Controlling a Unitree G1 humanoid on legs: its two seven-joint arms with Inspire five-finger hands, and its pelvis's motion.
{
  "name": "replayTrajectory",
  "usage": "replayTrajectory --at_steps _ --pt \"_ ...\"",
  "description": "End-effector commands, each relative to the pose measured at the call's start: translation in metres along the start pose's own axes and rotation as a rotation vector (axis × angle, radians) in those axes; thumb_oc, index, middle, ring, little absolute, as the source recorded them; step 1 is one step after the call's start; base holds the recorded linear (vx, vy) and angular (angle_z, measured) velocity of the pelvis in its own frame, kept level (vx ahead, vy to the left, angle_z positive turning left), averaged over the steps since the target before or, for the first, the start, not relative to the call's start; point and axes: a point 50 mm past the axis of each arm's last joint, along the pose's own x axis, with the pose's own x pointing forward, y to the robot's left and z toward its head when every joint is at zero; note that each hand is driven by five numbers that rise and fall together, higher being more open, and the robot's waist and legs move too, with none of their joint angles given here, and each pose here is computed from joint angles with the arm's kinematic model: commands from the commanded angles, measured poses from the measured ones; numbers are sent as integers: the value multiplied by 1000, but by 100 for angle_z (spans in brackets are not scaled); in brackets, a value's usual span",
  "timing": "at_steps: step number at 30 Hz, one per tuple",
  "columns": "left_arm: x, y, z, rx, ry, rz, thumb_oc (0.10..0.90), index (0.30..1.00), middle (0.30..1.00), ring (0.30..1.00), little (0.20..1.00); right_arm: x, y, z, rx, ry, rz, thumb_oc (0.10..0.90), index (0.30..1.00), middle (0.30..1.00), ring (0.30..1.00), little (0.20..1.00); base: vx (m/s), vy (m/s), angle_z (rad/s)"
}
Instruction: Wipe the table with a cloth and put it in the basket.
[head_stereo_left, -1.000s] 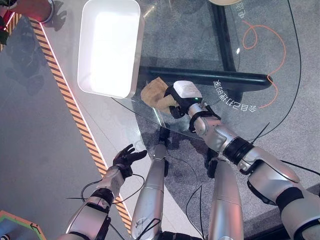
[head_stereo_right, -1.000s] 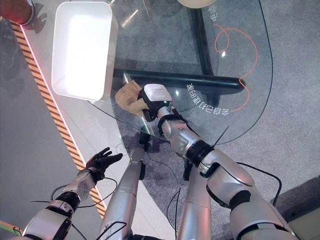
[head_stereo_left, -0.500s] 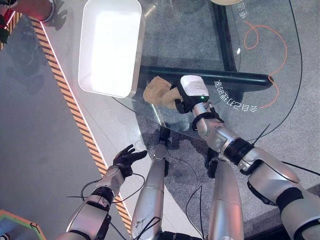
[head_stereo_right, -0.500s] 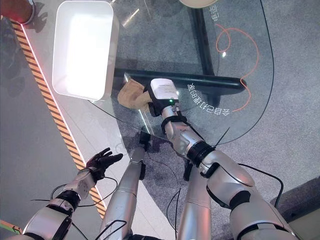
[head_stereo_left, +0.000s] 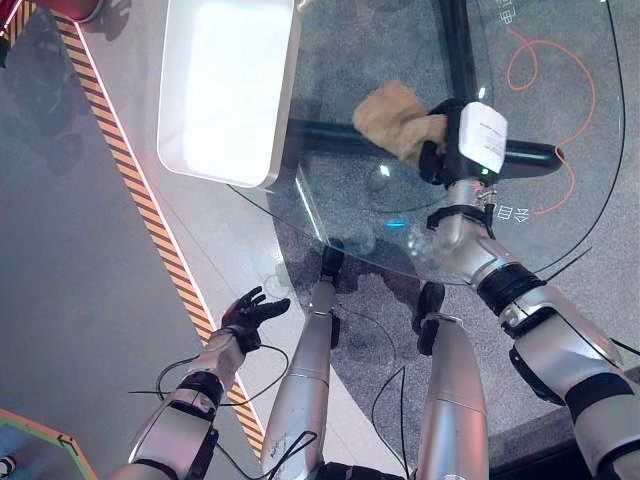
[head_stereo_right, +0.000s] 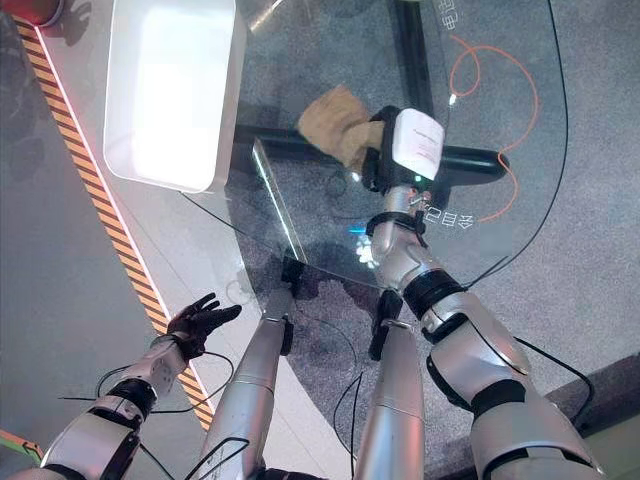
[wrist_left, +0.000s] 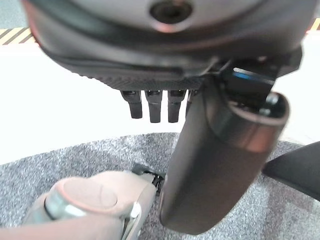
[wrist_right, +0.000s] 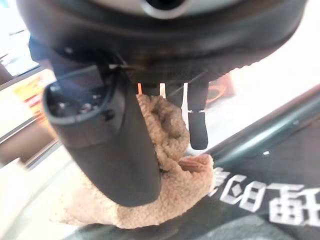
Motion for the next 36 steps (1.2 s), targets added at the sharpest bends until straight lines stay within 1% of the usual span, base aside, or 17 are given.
replayTrajectory --at_steps 1,4,6,7,10,18,29,33,36 --pt "-2 25 3 -3 -3 70 800 900 900 900 900 32 -71 -61 -74 236 -314 100 300 300 300 200 0 0 0" --pt "-2 28 3 -5 -5 73 800 900 900 900 900 25 -78 -87 -86 333 -341 100 300 300 300 200 1 -8 2" --pt "-2 29 3 -6 -5 74 800 900 900 900 900 24 -80 -92 -90 347 -345 100 300 300 300 200 0 0 0" --pt "-3 33 6 -8 -6 83 800 900 900 900 900 14 -87 -118 -119 446 -366 100 300 300 300 200 4 -38 -2" --pt "-3 38 9 -10 -8 95 800 900 900 900 900 1 -94 -145 -111 562 -398 100 300 300 300 200 3 -26 -1" --pt "-5 52 20 -22 -18 126 800 900 900 900 900 -28 -108 -185 -46 785 -500 100 300 300 300 200 1 -4 0" --pt "-6 64 32 -33 -26 152 800 900 900 900 900 -35 -116 -196 -12 856 -550 100 300 300 300 200 -7 -6 -4" --pt "-6 67 37 -34 -29 153 800 900 900 900 900 -32 -114 -194 8 841 -533 100 300 300 300 200 -8 -7 -3" --pt "-5 65 41 -35 -34 152 800 900 900 900 900 -26 -111 -186 9 785 -502 100 300 300 300 200 0 0 0"
